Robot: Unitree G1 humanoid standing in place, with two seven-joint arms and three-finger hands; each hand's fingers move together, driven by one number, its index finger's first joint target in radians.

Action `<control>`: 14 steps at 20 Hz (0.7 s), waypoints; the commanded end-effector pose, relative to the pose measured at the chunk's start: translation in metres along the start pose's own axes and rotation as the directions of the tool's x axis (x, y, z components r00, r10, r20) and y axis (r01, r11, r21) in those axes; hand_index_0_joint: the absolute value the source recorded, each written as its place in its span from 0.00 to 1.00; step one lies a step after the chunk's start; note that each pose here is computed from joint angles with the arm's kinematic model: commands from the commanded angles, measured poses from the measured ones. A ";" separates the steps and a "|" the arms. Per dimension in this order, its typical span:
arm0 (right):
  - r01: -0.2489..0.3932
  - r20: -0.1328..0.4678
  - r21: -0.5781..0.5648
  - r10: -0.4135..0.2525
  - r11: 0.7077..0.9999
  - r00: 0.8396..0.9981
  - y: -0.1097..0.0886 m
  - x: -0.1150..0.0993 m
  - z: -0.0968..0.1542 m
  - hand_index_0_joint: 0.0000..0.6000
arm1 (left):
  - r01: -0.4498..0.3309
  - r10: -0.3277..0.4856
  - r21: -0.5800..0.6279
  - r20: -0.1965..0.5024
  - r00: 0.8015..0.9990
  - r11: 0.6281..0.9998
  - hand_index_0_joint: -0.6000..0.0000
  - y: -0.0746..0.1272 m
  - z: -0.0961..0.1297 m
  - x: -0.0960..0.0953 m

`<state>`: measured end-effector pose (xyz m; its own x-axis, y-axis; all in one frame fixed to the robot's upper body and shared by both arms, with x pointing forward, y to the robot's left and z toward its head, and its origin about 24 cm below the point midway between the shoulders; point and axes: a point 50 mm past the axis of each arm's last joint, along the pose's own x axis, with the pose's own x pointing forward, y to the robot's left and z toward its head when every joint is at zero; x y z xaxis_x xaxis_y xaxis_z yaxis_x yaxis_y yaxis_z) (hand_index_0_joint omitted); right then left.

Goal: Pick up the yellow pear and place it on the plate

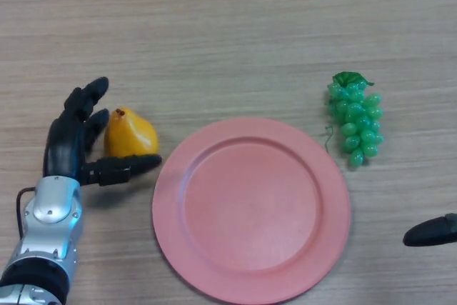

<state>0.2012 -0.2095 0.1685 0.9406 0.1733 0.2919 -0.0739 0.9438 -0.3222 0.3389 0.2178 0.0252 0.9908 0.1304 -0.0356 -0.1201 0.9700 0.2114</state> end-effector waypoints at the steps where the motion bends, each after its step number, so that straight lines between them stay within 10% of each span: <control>1: 0.061 0.192 -0.086 -0.044 0.994 0.980 -0.006 0.000 0.031 0.00 | -0.064 0.049 0.042 0.297 0.954 0.997 0.00 0.019 0.054 0.014; 6: 0.060 0.207 -0.075 -0.043 0.995 0.977 -0.006 -0.001 0.035 0.00 | -0.070 0.051 0.047 0.327 0.944 0.996 0.00 0.019 0.058 0.011; 11: 0.039 0.215 -0.002 -0.038 0.999 0.976 -0.003 -0.002 0.039 0.00 | -0.175 0.101 0.105 0.497 0.862 0.979 0.00 0.025 0.094 -0.002; 14: 0.041 0.217 -0.005 -0.039 0.999 0.975 -0.003 0.000 0.039 0.00 | -0.081 0.018 0.103 0.509 0.861 0.991 0.00 0.009 0.110 -0.019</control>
<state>0.1995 -0.1991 0.1779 0.9220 0.2005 0.3311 -0.1062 0.9536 -0.2816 0.3226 0.2002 0.1061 0.9419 0.0624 0.3300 -0.1720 0.9335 0.3146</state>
